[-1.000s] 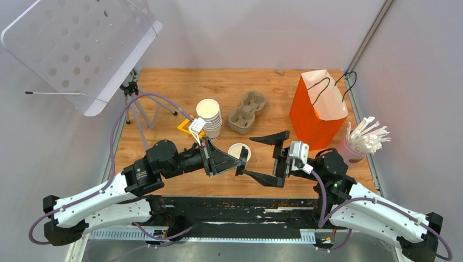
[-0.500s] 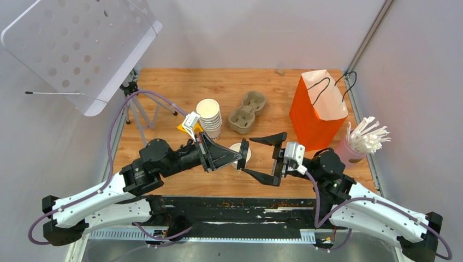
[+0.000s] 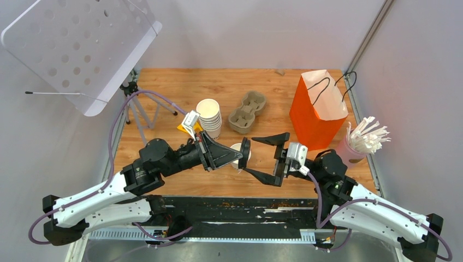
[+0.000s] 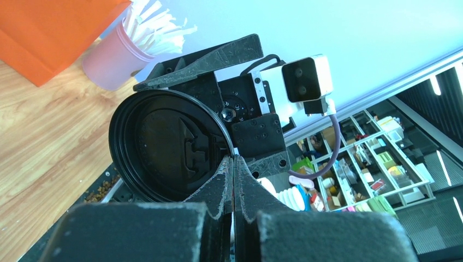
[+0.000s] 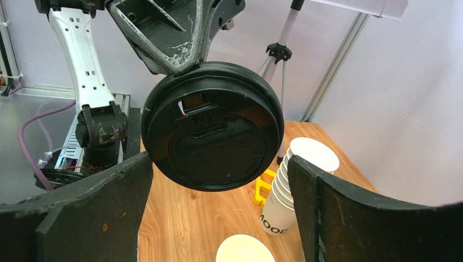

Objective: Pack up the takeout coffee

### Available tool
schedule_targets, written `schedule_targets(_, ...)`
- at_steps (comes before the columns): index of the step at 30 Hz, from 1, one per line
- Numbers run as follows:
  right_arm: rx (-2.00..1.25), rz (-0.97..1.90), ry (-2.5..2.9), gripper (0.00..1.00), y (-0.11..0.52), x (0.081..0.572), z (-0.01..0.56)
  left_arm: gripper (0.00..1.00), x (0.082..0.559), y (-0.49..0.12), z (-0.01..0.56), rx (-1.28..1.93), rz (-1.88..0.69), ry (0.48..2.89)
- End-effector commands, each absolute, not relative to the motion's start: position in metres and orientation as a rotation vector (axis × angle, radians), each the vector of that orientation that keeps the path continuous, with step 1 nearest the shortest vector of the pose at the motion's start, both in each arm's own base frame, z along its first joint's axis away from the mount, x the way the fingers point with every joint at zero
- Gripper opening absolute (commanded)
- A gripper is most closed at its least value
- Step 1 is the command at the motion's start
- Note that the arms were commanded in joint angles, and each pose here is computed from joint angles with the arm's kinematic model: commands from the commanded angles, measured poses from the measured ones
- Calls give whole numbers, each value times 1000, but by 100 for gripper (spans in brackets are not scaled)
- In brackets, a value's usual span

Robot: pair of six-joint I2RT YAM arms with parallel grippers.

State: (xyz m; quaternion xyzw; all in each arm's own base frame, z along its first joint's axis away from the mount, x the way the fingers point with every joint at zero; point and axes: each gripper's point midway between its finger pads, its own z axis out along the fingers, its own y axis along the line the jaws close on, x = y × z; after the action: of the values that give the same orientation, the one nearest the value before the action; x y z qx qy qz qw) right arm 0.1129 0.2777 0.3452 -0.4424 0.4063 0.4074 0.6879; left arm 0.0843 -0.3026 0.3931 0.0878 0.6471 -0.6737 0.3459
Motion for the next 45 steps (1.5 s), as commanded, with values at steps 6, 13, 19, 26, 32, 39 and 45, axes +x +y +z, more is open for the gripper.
schedule_targets(6, -974, 906, 878, 99, 275, 111, 354, 0, 81, -306, 407, 238, -1798, 1632)
schedule_targets(13, -1015, 902, 868, 95, 278, 108, 352, 0, 77, -309, 405, 263, -1811, 1639)
schedule_targets(19, -1017, 891, 863, 97, 276, 108, 351, 0, 77, -308, 403, 264, -1808, 1644)
schedule_targets(26, -1017, 886, 859, 95, 276, 109, 353, 0, 76, -308, 403, 270, -1813, 1648)
schedule_targets(32, -1014, 889, 854, 90, 276, 108, 356, 0, 75, -308, 402, 273, -1814, 1650)
schedule_targets(39, -1011, 892, 862, 88, 275, 108, 353, 0, 78, -307, 401, 258, -1797, 1657)
schedule_targets(45, -1011, 902, 881, 85, 275, 108, 350, 5, 82, -304, 397, 234, -1770, 1664)
